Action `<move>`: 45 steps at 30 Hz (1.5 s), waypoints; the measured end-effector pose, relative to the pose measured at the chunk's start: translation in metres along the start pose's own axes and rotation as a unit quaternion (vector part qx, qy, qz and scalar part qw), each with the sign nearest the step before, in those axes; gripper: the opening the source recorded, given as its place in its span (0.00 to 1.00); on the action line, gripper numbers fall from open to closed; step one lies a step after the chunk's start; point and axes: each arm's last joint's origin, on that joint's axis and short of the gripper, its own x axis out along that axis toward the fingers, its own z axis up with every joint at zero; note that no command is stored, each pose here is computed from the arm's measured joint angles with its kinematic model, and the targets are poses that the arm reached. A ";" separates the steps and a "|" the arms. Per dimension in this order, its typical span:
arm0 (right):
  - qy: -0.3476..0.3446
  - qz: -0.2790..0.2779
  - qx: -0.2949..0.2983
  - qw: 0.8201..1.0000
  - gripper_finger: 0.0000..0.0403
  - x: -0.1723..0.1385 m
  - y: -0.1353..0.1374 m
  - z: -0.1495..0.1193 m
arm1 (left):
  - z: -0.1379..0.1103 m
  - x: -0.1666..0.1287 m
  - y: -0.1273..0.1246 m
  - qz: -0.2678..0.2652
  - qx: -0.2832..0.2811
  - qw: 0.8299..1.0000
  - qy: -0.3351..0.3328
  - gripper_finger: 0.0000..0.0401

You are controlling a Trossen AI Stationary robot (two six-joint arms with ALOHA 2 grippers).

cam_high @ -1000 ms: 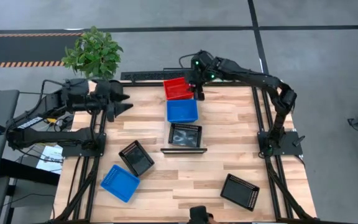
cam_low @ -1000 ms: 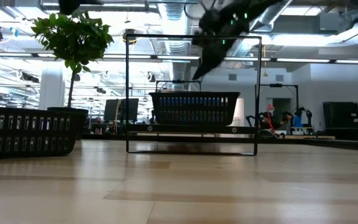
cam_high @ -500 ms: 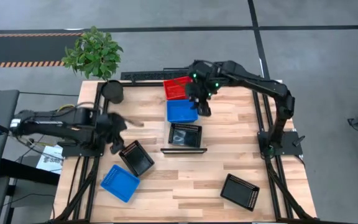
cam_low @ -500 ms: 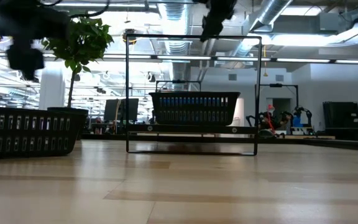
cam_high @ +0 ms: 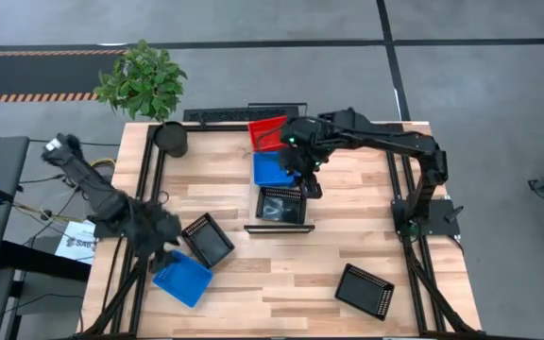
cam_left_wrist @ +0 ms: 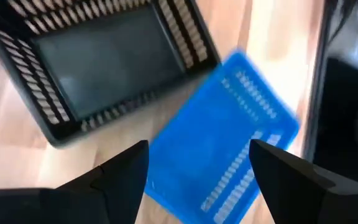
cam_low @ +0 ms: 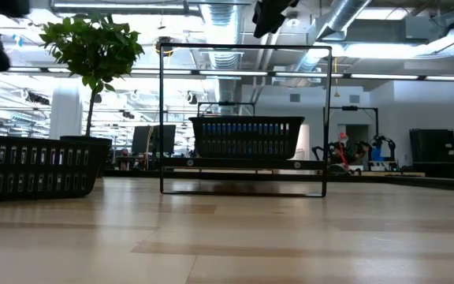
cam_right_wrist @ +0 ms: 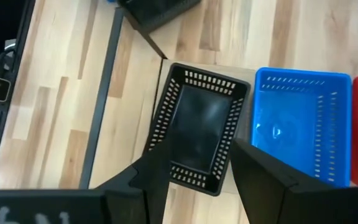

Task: Stack baskets on shelf by color
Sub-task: Stack the blue bin on the blue bin on the shelf

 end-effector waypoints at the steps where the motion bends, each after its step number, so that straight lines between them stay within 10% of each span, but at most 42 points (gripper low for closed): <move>1: 0.001 0.001 -0.002 1.000 0.46 0.000 0.002 0.000 | -0.005 0.003 -0.004 0.006 0.015 1.000 0.009 0.66; 26: 0.015 0.014 0.005 1.000 0.46 0.004 0.015 0.001 | -0.063 0.077 -0.056 0.037 0.164 0.974 0.150 0.61; 45: 0.017 0.015 0.035 0.999 0.46 0.004 0.017 0.001 | -0.058 0.082 -0.067 0.051 0.084 0.975 0.197 0.02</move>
